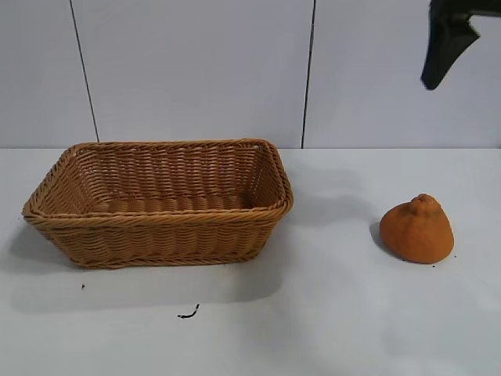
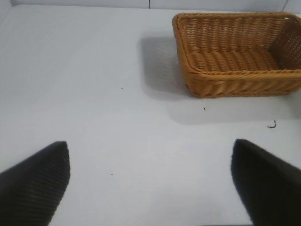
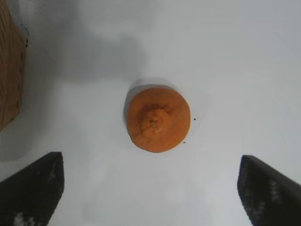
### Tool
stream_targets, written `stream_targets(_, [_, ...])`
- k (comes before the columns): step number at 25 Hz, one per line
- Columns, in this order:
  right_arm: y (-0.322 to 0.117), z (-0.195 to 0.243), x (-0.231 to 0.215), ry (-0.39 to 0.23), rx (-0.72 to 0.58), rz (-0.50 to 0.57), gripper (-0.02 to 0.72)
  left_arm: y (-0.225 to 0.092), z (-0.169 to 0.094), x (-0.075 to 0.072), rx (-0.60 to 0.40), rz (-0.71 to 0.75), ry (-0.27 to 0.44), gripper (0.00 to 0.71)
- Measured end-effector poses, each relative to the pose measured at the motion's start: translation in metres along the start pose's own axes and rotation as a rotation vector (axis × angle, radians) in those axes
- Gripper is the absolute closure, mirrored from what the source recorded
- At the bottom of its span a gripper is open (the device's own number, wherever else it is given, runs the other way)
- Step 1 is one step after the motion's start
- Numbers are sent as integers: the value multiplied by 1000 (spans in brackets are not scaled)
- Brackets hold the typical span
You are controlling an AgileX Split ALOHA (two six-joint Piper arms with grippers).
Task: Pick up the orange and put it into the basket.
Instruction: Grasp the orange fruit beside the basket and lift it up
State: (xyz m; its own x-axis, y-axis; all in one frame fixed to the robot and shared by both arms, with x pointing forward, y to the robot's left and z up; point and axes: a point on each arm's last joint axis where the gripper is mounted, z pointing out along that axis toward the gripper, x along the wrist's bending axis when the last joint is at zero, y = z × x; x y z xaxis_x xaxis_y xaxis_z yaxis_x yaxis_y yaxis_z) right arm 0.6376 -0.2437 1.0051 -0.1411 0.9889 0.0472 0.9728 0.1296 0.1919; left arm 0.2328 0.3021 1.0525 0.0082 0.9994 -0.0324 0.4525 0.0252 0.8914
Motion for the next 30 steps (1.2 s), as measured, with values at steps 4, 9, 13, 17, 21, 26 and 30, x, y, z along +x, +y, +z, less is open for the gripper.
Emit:
stream_targets(4, [-2, 25, -6, -36, 87, 21, 10, 0, 0, 0, 0, 0, 0, 44])
stream_targets(9, [-2, 51, -10, -60, 147, 27, 10, 0, 0, 0, 0, 0, 0, 44])
stream_targets(13, [-2, 82, -12, -64, 189, 36, 10, 0, 0, 0, 0, 0, 0, 44])
stream_targets(17, [-2, 109, -13, -66, 207, 57, 11, 0, 0, 0, 0, 0, 0, 44])
stream_targets(21, [-3, 122, -14, -76, 213, 70, 35, 0, 0, 0, 0, 0, 0, 44])
stream_targets(26, [-3, 119, -15, -80, 210, 70, 445, 0, 0, 0, 0, 0, 0, 44])
stream_targets(30, [1, 95, -14, -91, 172, 62, 639, 0, 0, 0, 0, 0, 0, 44])
